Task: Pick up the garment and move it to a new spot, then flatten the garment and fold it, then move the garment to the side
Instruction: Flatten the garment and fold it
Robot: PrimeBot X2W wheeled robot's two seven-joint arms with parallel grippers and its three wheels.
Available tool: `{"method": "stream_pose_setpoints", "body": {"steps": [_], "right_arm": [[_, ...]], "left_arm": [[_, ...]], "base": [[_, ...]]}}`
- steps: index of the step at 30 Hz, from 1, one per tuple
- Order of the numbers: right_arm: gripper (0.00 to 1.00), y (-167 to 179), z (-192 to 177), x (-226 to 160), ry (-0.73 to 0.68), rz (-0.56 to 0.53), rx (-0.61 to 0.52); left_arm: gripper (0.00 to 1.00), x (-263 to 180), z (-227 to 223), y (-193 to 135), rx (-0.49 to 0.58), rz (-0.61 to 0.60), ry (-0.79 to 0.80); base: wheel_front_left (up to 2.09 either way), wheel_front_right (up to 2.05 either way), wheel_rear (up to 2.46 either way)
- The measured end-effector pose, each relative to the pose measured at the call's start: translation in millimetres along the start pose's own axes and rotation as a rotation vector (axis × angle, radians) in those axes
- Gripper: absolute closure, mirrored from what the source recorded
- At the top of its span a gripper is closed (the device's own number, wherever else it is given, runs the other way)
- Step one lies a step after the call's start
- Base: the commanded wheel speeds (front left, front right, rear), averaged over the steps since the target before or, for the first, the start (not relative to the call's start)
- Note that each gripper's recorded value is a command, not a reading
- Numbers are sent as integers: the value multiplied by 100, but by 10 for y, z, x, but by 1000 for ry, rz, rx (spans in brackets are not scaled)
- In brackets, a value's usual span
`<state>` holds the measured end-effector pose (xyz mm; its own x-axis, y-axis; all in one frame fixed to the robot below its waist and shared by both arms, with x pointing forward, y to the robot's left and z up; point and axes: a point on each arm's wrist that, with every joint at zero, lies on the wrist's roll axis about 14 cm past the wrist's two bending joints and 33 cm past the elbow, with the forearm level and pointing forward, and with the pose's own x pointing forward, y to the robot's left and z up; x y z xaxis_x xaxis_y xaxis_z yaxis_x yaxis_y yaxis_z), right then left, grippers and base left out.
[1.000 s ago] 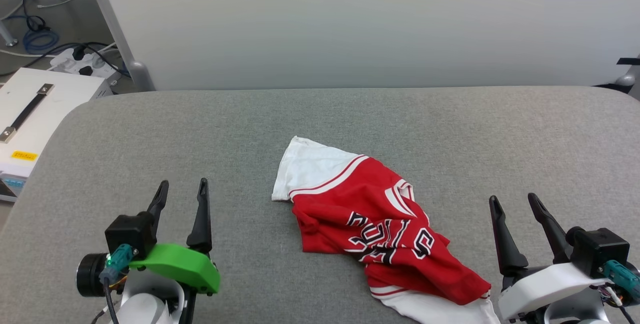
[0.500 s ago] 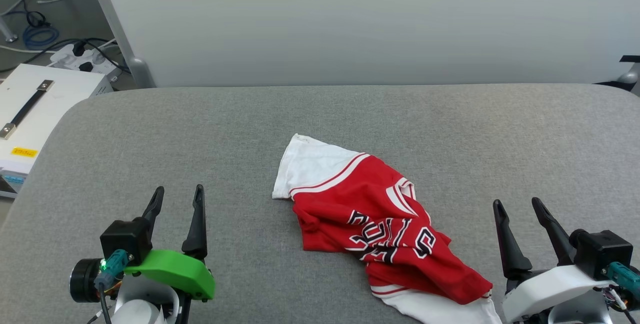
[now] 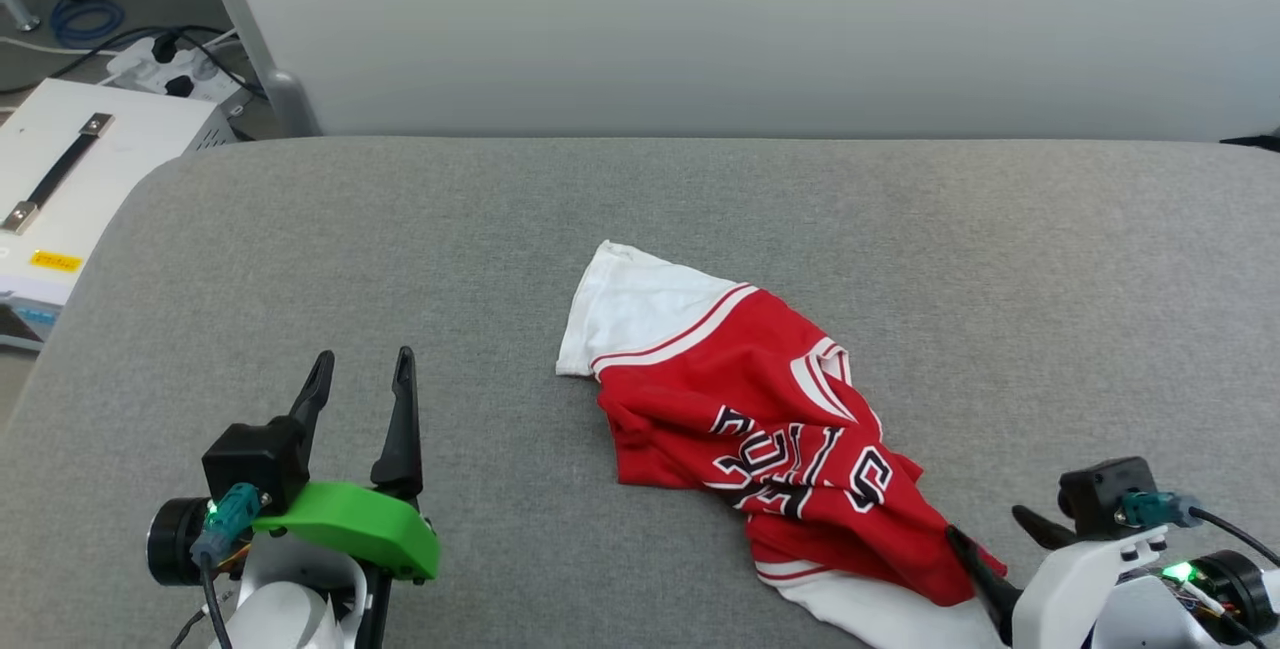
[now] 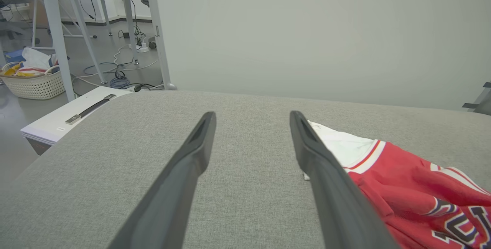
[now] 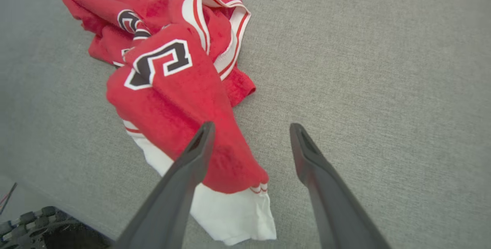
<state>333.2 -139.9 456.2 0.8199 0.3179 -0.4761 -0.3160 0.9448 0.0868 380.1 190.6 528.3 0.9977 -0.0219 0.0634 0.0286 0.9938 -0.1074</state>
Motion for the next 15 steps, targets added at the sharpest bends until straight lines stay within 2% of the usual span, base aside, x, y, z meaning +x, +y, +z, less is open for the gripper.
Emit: {"method": "stream_pose_setpoints", "body": {"steps": [4, 11, 12, 13, 14, 15], "right_arm": [[0, 204, -114, 67, 108, 100, -45], [0, 357, -153, 321, 203, 209, -122], [5, 361, -198, 358, 229, 218, -124], [83, 367, -238, 380, 250, 227, -125], [100, 384, -264, 403, 264, 239, -118], [100, 411, -278, 424, 272, 253, -112]], "left_arm": [[0, 17, -31, 42, -12, 24, 6], [0, 121, -77, 68, -30, 42, 7], [0, 134, -89, 74, -32, 45, 9], [0, 139, -96, 76, -33, 46, 9], [0, 140, -107, 88, -30, 49, 10], [0, 139, -119, 105, -30, 55, 12]], "base": [[0, 0, 0], [0, 0, 0], [0, 0, 0], [0, 0, 0], [0, 0, 0], [0, 0, 0]]}}
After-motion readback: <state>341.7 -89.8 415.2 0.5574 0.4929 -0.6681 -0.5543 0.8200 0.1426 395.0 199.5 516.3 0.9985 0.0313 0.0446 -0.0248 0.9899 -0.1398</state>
